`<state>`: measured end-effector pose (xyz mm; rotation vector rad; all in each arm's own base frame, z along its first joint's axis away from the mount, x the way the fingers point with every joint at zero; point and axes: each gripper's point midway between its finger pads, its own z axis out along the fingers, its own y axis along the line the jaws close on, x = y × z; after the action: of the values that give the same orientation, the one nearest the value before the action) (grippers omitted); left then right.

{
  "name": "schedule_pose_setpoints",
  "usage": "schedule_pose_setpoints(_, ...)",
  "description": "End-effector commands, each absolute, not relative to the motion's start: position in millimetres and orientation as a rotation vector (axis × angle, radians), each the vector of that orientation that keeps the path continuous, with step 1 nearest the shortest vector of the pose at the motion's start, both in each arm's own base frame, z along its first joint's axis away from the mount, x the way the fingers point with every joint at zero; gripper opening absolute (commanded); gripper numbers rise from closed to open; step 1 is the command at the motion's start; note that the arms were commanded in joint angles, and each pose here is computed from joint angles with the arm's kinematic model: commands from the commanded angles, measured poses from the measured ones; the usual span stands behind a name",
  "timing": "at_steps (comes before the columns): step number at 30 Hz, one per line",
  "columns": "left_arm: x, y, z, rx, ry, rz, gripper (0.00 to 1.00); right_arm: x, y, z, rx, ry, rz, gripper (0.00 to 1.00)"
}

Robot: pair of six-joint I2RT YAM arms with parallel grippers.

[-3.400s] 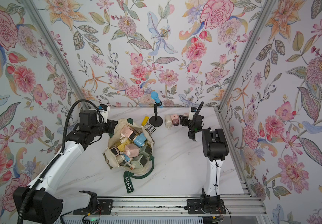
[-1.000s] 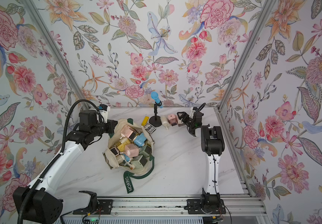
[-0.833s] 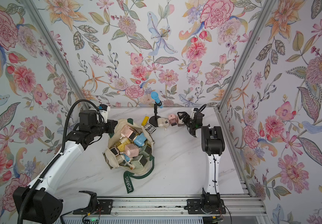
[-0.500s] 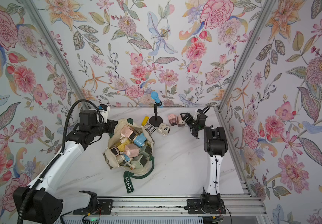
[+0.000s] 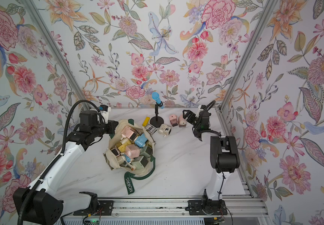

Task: Take out the pencil sharpeners from the tote bags
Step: Move the pencil sharpener to the center of the board, then pick up the pencil sharpener from the canvas bag.

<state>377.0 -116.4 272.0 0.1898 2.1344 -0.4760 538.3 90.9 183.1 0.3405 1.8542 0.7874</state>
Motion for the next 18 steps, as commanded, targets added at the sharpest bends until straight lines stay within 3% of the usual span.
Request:
schedule_pose_setpoints(1,380,-108,283,0.164,2.104,-0.454,0.0,513,112,209,0.27,1.844,0.7,0.98)
schedule_pose_setpoints(11,381,-113,283,0.169,2.085,-0.468,0.0,382,248,324,-0.318,1.748,0.558,0.92)
schedule_pose_setpoints(18,380,-122,296,0.186,2.075,-0.444,0.0,284,332,326,-0.74,1.689,0.634,0.9)
